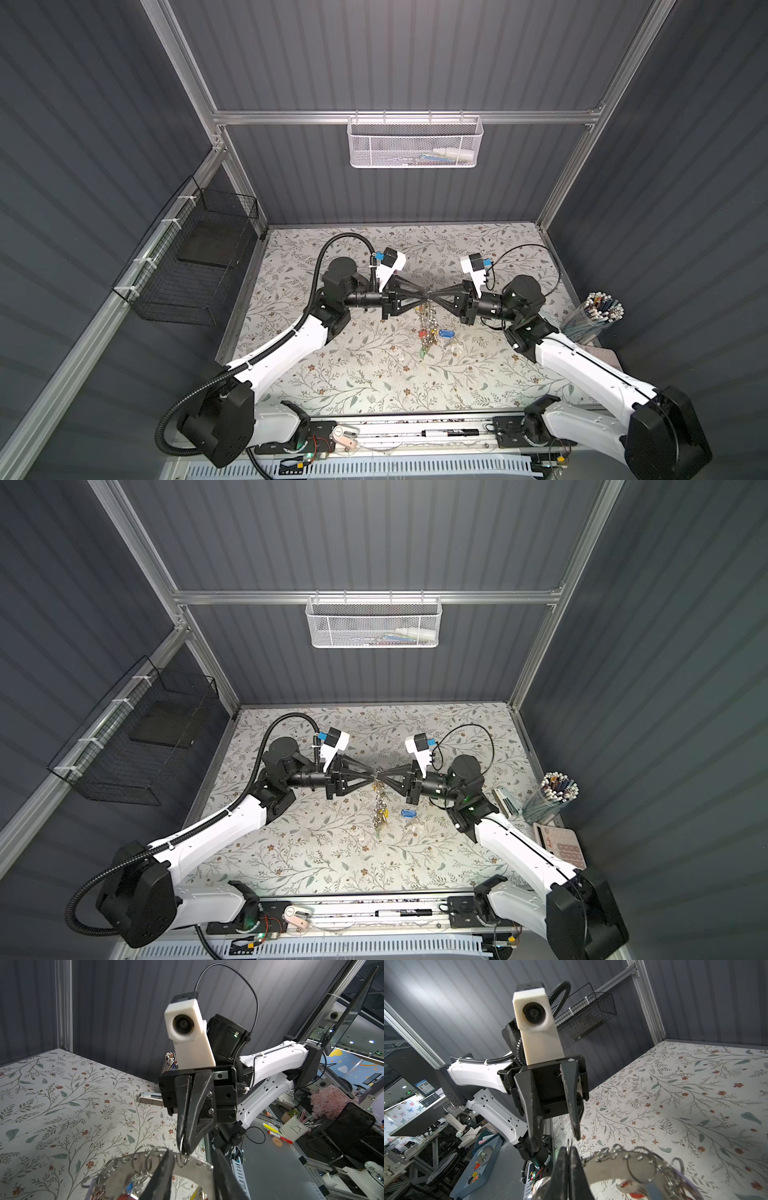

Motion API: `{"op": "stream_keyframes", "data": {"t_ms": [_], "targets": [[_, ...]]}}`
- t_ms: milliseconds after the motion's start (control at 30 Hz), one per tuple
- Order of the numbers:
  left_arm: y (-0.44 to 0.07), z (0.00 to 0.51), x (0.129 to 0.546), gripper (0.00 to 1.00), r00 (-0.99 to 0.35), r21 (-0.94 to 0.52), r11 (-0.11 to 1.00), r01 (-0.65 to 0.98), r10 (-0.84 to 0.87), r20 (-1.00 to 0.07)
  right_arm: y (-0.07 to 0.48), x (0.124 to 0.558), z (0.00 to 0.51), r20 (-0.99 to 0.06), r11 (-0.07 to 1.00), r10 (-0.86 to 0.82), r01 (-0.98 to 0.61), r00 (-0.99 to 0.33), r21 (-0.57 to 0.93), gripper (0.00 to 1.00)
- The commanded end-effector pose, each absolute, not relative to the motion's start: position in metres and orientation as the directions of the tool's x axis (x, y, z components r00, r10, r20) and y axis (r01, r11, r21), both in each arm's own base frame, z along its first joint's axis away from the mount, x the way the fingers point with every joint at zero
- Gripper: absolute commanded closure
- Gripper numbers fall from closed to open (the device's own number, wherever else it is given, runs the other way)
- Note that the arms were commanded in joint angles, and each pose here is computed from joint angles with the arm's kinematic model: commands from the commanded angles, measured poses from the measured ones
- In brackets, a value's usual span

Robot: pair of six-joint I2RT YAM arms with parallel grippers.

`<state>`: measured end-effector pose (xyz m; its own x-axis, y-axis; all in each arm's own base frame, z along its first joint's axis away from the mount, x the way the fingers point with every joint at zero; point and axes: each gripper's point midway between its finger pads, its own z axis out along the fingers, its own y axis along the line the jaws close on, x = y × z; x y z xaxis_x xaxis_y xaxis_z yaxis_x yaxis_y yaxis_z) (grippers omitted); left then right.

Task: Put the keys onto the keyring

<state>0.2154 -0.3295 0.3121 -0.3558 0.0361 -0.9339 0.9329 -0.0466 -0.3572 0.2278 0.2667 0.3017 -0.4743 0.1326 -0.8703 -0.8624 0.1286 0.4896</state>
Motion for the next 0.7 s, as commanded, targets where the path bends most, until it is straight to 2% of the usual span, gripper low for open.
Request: {"op": "stream_keyframes", "data": {"t_ms": [0,167,467,667], "targets": [[-0.3333,0.3138,0.2124,0.66,-0.357,-0.359,-0.076,0.930,0.042,-0.933,0.2659,0.2251,0.3167,-0.892,0.111,0.164,-0.891,-0.421,0.441,1.00],[-0.3355,0.3137,0.2116,0.67,-0.356,-0.358,-0.083,0.930,0.044,-0.933,0.2660,0.2253,0.3161,-0.892,0.112,0.162,-0.891,-0.421,0.441,1.00],[-0.3387,0.3140,0.2116,0.79,-0.359,-0.362,-0.090,0.928,0.049,-0.932,0.2665,0.2257,0.3150,-0.891,0.111,0.160,-0.889,-0.425,0.444,1.00],[-0.3410,0.3128,0.2129,0.84,-0.368,-0.371,-0.093,0.924,0.049,-0.929,0.2669,0.2252,0.3134,-0.890,0.107,0.155,-0.888,-0.429,0.447,1.00]]}}
